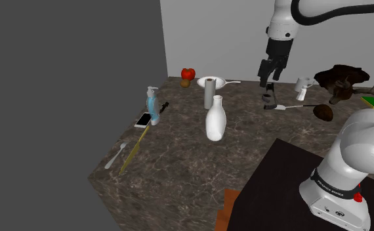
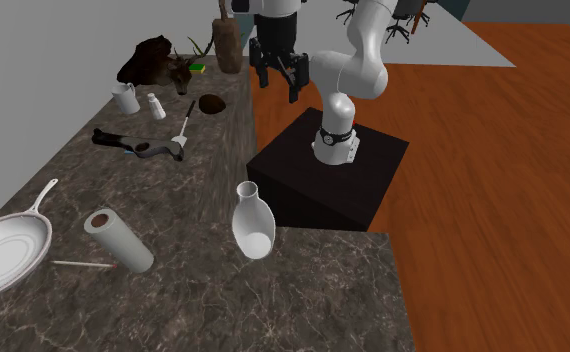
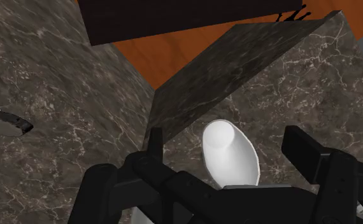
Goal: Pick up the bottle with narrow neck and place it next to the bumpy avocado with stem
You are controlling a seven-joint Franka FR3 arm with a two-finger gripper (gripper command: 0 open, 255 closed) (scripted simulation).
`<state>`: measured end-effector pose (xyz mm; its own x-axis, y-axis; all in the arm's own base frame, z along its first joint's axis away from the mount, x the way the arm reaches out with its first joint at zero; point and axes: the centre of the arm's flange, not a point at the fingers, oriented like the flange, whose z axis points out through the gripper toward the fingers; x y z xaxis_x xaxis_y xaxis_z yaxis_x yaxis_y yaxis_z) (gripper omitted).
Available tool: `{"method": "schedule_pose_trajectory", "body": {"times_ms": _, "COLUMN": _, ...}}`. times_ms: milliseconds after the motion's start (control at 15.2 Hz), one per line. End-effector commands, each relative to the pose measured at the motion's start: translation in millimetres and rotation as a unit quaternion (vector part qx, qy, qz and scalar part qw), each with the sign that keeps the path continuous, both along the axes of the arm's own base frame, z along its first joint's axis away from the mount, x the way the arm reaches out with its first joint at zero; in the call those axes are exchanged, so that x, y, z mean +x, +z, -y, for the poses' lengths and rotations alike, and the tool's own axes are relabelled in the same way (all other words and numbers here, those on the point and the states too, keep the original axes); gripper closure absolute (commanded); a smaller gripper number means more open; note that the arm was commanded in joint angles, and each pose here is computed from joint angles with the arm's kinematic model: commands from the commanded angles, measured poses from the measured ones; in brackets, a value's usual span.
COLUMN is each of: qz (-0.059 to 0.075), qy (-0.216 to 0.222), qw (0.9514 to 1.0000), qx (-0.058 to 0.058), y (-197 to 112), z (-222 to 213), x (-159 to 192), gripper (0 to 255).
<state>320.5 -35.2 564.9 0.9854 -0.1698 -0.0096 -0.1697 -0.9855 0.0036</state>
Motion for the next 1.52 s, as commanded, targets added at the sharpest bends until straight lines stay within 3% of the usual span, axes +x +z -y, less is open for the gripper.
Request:
{"method": "schedule_pose_trajectory", "body": {"times_ms": 0, "qz": 0.0, "qy": 0.0, "qw": 1.0, "qx": 0.0, "y": 0.0, "z": 0.0, "x": 0.0, "gripper": 0}}
{"method": "schedule_pose_trajectory", "body": {"times_ms": 1056, "qz": 0.064, "qy": 0.063, "qw": 0.996, "qx": -0.004, "y": -104.5, "z": -55.3, "x": 154.0, "gripper": 0}}
{"method": "schedule_pose_trajectory", "body": {"times_ms": 1452, "qz": 0.064, "qy": 0.063, "qw": 0.996, "qx": -0.004, "y": -136.0, "z": -55.2, "x": 157.8, "gripper": 0}}
